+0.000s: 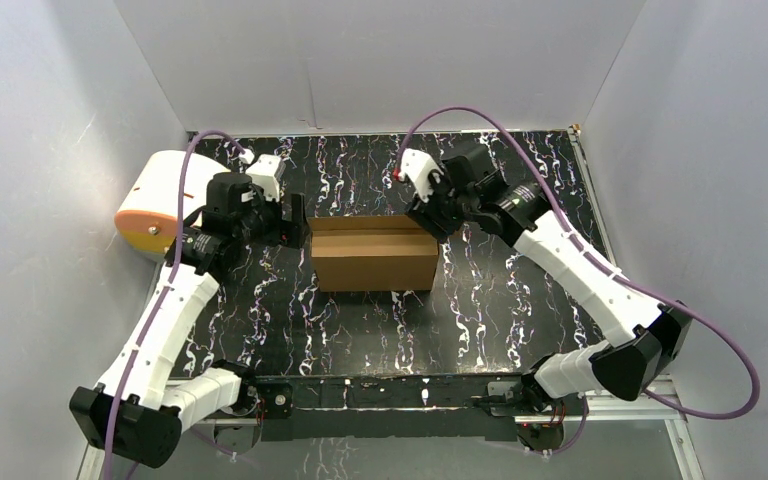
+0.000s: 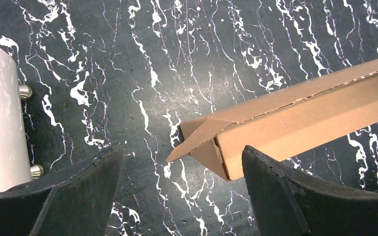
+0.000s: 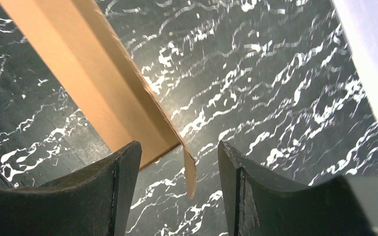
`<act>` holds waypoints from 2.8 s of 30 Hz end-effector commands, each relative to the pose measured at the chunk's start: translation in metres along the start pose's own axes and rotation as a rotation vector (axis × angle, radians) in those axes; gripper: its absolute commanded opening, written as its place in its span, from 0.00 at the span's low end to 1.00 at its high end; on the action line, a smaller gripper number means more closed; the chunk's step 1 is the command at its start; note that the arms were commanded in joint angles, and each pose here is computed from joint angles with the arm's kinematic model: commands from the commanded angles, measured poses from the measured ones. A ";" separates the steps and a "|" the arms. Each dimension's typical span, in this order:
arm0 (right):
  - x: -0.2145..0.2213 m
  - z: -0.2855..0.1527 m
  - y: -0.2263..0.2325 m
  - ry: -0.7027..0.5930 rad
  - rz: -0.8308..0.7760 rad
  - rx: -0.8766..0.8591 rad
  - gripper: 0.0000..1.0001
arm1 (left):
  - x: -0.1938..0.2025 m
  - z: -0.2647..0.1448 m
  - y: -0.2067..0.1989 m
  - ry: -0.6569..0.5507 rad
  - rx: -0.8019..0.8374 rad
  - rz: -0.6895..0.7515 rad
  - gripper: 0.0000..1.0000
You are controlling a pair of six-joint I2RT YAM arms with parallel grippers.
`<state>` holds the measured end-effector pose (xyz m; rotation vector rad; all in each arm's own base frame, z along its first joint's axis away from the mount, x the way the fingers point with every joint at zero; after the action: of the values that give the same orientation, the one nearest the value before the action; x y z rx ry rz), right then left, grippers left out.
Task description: Fold the paper box
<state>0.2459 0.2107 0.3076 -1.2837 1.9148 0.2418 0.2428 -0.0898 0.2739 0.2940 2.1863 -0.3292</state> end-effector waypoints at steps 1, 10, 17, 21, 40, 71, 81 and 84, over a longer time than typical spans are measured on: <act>0.011 -0.003 -0.010 -0.027 0.128 0.033 0.65 | -0.006 -0.004 -0.002 0.013 0.025 0.024 0.86; 0.033 -0.005 -0.013 -0.019 0.216 0.073 0.52 | -0.007 0.004 -0.007 0.055 0.075 0.016 0.76; 0.038 -0.015 -0.007 -0.030 0.259 0.077 0.42 | -0.005 0.006 -0.011 0.075 0.110 0.004 0.67; 0.038 -0.014 -0.004 -0.038 0.308 0.075 0.33 | -0.003 0.008 -0.014 0.090 0.134 -0.018 0.61; 0.023 -0.008 -0.001 -0.071 0.607 0.089 0.20 | -0.006 0.003 -0.033 0.112 0.212 -0.237 0.35; 0.006 -0.003 -0.004 -0.027 0.905 0.130 0.15 | -0.007 0.003 -0.041 0.089 0.247 -0.343 0.31; 0.008 0.002 0.000 -0.022 0.957 0.119 0.10 | -0.004 0.002 -0.041 0.089 0.251 -0.346 0.30; 0.009 0.004 0.001 -0.022 0.960 0.115 0.10 | -0.004 0.003 -0.042 0.091 0.254 -0.347 0.30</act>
<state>0.2449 0.1970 0.2839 -0.2236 2.4018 0.5089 0.2402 -0.1248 0.2713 0.0376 2.3220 -0.7230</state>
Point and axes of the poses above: each gripper's point midway between its finger pads, its own z axis out along the fingers, its own y axis along the line the jaws close on, x = y × z, the point moved 6 cm from there along -z, back along the fingers, and after that the axes turned 1 degree about z, right-handed, at the moved point
